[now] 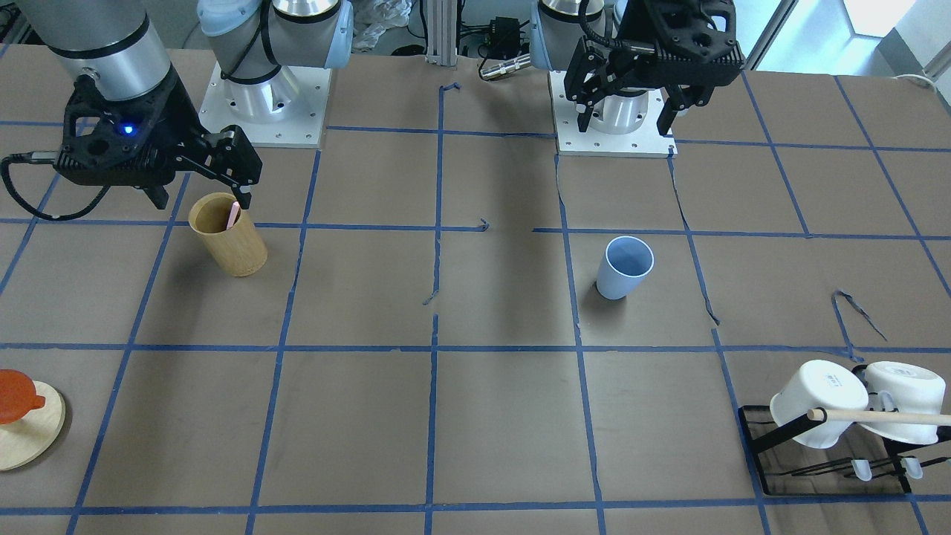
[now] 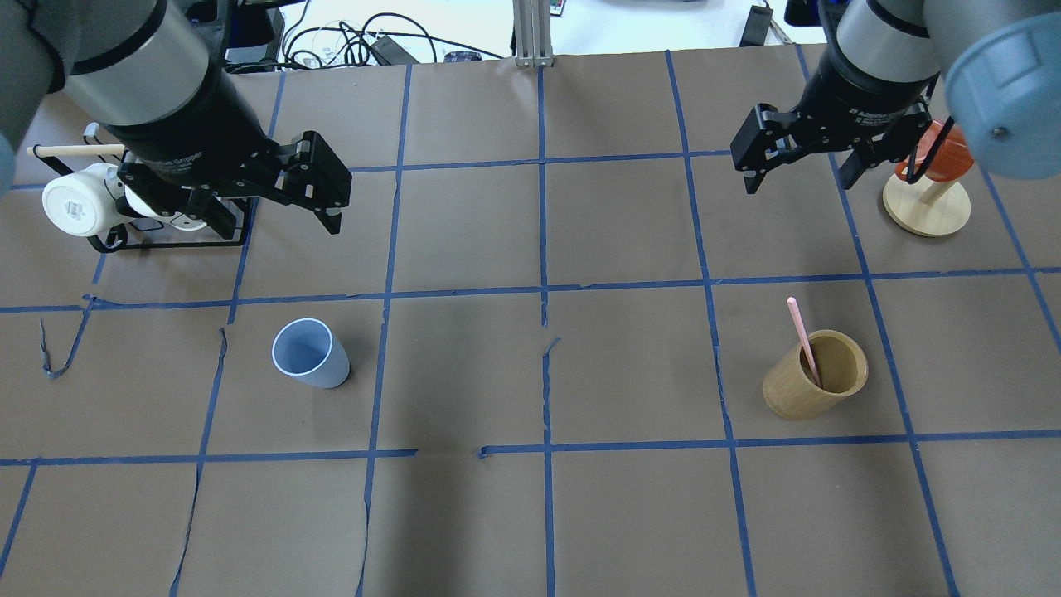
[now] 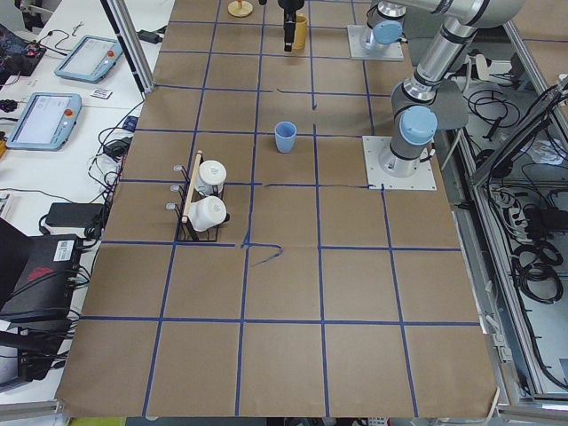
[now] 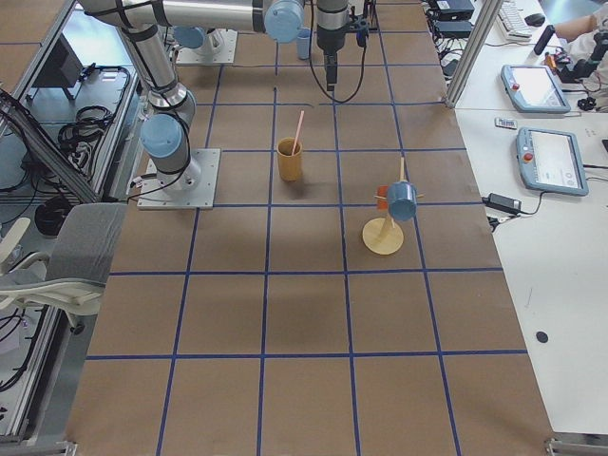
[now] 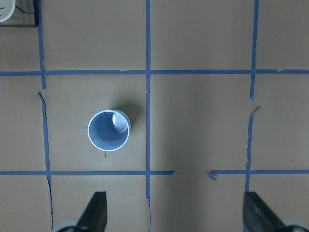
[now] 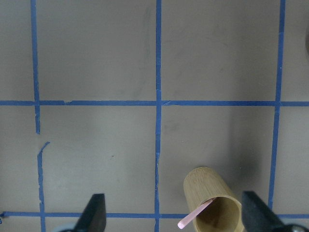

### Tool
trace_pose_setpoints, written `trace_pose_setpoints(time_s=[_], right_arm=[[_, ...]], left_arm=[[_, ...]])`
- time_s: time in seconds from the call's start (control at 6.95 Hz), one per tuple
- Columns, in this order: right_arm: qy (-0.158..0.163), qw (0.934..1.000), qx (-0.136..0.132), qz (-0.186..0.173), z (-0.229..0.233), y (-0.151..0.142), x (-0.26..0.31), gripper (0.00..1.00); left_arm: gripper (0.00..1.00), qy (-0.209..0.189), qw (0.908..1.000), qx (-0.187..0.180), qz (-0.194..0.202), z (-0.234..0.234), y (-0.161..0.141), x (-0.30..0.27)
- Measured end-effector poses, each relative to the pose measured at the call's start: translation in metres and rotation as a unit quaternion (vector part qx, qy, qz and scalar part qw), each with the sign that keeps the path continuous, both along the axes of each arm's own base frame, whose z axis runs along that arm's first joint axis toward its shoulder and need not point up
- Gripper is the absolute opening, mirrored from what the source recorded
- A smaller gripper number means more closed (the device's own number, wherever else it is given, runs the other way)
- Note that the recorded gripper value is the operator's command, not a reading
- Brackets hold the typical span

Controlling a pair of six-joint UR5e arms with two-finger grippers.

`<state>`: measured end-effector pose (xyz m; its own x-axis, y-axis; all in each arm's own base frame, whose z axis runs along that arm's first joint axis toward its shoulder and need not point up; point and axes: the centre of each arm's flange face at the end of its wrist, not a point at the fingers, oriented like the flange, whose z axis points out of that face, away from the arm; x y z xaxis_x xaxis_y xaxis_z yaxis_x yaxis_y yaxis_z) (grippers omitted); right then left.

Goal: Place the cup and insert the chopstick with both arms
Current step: 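Lower the right gripper to the pink chopstick while the left descends over the blue cup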

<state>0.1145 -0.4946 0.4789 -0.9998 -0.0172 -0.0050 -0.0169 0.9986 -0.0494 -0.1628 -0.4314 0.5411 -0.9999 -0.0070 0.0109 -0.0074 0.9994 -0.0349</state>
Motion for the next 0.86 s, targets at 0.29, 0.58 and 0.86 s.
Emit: trace_pose_setpoints(time_s=[0.29, 0.58, 0.86], right_arm=[[0.017, 0.9991, 0.009, 0.039, -0.015, 0.004, -0.002, 1.0], [0.026, 0.9864, 0.015, 0.162, -0.036, 0.011, -0.003, 1.0], [0.027, 0.9601, 0.026, 0.277, -0.054, 0.031, -0.003, 1.0]], left_arm=[[1.0, -0.001, 1.0, -0.001, 0.002, 0.001, 0.0, 0.002], [1.0, -0.002, 1.0, 0.001, 0.002, 0.0, -0.001, 0.002], [1.0, -0.003, 1.0, 0.002, 0.002, -0.001, 0.001, 0.003]])
